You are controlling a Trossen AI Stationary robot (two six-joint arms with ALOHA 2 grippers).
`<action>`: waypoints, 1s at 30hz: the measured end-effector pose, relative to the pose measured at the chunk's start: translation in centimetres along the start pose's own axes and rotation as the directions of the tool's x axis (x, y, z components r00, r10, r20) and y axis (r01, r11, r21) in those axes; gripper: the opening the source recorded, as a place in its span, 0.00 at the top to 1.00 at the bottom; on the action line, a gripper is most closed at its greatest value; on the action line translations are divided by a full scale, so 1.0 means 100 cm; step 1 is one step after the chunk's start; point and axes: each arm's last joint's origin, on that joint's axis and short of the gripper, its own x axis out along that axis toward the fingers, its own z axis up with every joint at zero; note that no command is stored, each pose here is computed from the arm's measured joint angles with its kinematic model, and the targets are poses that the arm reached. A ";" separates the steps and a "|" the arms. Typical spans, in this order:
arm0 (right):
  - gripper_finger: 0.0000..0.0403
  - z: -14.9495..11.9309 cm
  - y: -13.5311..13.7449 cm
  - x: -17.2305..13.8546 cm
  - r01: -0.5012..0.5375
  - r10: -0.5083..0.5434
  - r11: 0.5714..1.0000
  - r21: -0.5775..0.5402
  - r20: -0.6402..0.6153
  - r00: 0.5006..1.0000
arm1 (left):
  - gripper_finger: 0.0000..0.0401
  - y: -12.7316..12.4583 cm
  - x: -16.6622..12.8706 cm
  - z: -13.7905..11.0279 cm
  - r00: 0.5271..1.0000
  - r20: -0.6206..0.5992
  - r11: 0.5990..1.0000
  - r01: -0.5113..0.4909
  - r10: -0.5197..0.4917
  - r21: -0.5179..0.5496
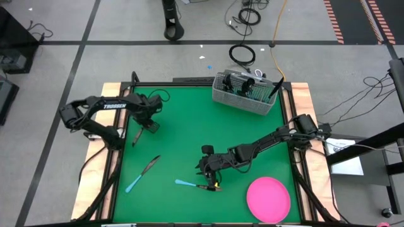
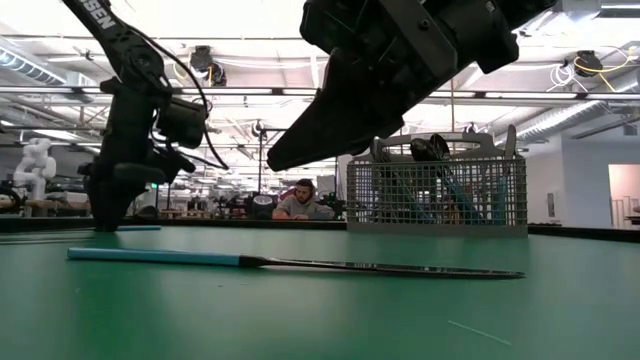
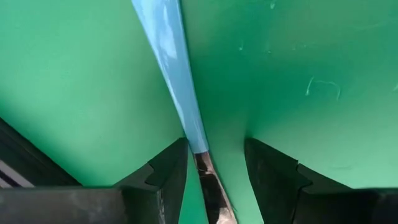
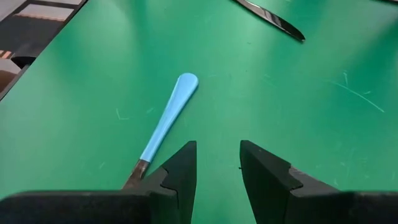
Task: Sort silverware
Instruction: Put the blue table knife into the silverware basket
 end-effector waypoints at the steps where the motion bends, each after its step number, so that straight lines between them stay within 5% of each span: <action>1: 0.72 0.000 0.000 0.000 -0.001 0.001 1.000 0.000 0.000 1.000 | 0.60 0.001 0.000 0.000 1.000 -0.003 1.000 0.008 -0.008 0.004; 14: 0.72 0.000 0.000 0.000 0.000 0.000 1.000 0.000 0.000 1.000 | 0.96 0.004 0.001 0.001 1.000 -0.013 1.000 0.025 -0.025 0.012; 24: 0.72 0.000 0.000 -0.001 0.001 -0.001 1.000 0.000 -0.009 1.000 | 0.97 0.001 -0.005 0.003 0.999 0.022 0.997 0.045 -0.046 0.057; 30: 0.72 -0.002 -0.001 -0.002 0.005 -0.005 1.000 0.009 -0.032 0.999 | 0.99 -0.014 -0.024 0.009 0.974 0.105 0.973 0.188 -0.203 0.137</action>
